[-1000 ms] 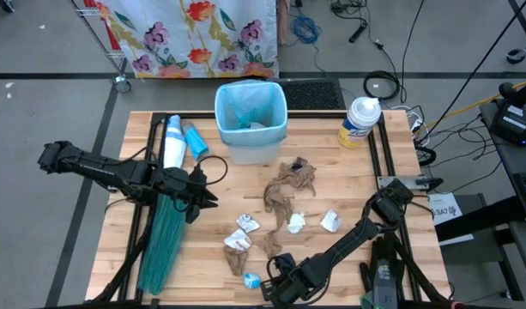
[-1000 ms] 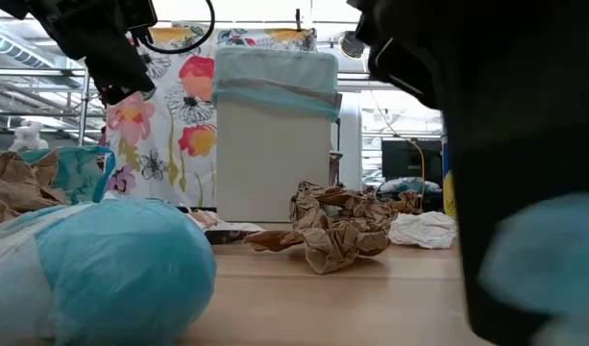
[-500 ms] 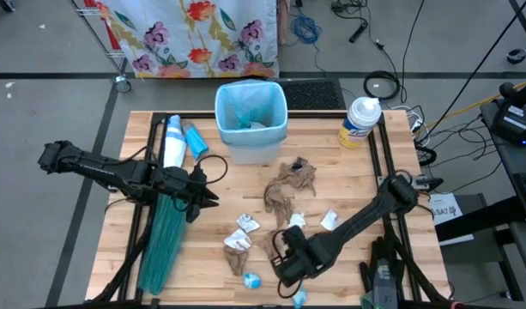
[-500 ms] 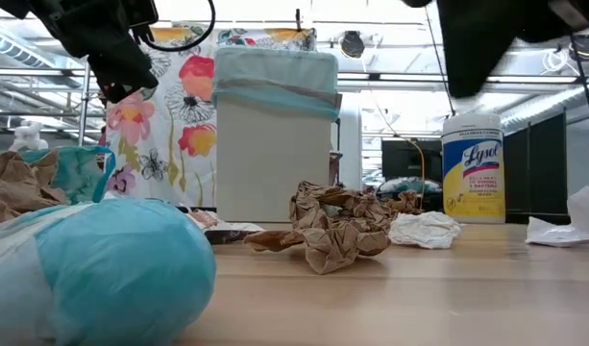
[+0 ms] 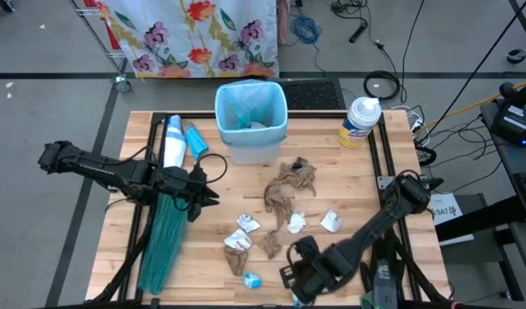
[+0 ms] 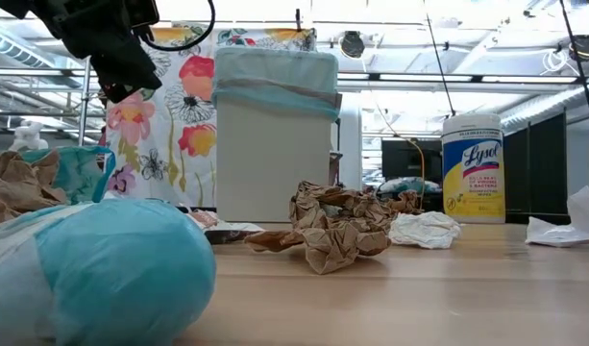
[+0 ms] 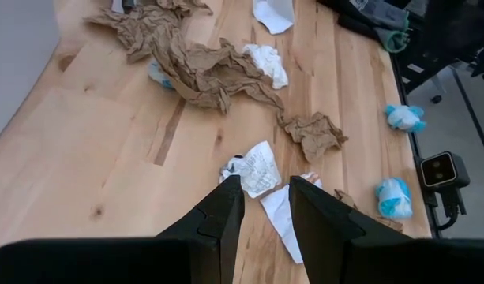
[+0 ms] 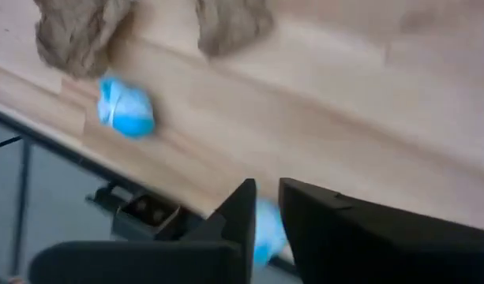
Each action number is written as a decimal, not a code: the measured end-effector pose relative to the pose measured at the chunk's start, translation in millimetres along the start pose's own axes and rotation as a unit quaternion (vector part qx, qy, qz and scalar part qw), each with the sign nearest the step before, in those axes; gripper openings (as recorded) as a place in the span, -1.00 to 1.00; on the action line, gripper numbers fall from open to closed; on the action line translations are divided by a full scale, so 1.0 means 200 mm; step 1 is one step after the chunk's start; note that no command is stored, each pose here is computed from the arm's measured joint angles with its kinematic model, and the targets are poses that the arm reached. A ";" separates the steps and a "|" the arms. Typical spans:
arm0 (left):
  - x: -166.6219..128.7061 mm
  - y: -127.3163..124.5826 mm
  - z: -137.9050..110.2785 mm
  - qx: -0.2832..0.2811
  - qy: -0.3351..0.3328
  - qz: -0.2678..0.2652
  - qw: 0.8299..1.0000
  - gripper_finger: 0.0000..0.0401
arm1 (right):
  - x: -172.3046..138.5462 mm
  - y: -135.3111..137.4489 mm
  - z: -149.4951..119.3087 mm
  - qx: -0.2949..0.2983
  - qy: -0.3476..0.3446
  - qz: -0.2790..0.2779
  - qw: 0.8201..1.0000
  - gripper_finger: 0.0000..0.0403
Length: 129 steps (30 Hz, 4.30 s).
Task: Place trash/remove bag and relplace
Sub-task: Put the blue plastic into the white trash bin, then put the brown napkin into the white trash bin
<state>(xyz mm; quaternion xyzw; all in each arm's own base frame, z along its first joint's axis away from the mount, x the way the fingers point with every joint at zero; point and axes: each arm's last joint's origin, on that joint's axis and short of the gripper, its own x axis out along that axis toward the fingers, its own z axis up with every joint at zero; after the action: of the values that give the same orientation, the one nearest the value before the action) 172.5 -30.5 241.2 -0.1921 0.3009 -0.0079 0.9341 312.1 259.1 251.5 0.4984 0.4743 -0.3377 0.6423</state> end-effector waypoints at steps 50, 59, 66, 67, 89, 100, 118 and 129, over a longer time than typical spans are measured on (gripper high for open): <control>0.00 0.00 0.00 0.001 0.012 -0.013 1.000 -0.46 | 0.17 0.03 0.10 0.019 -0.090 -0.024 0.995 -0.95; 0.00 0.05 0.02 -0.014 0.001 0.008 1.000 -0.46 | -0.26 0.01 0.46 -0.041 -0.181 0.020 0.982 -0.95; 0.00 0.09 0.04 -0.029 -0.014 0.026 0.999 -0.46 | -0.55 -0.02 0.78 -0.114 -0.277 0.064 0.952 -0.96; 0.00 0.09 0.05 -0.032 -0.018 0.027 0.999 -0.46 | -0.59 -0.02 0.83 -0.126 -0.287 0.068 0.947 -0.96; -0.01 0.11 0.08 -0.058 -0.052 0.025 0.997 -0.46 | -0.66 -0.06 2.03 -0.256 -0.427 0.157 0.853 -0.65; -0.01 0.11 0.08 -0.068 -0.055 0.032 0.996 -0.46 | -0.60 -0.13 2.14 -0.254 -0.372 0.189 0.873 -0.15; -0.01 0.11 0.08 -0.063 -0.056 0.039 0.996 -0.46 | -0.97 -0.44 1.53 -0.186 -0.269 0.019 0.945 -0.25; -0.01 0.11 0.08 -0.063 -0.054 0.040 0.996 -0.46 | -0.82 -0.34 1.12 -0.116 -0.171 -0.031 0.978 -0.25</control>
<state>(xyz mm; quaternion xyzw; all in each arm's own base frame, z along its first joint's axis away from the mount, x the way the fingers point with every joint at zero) 178.1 -4.1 246.0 -0.2382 0.2579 0.0590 0.9345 258.3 18.2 396.3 0.3410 0.4083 -0.3802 0.7566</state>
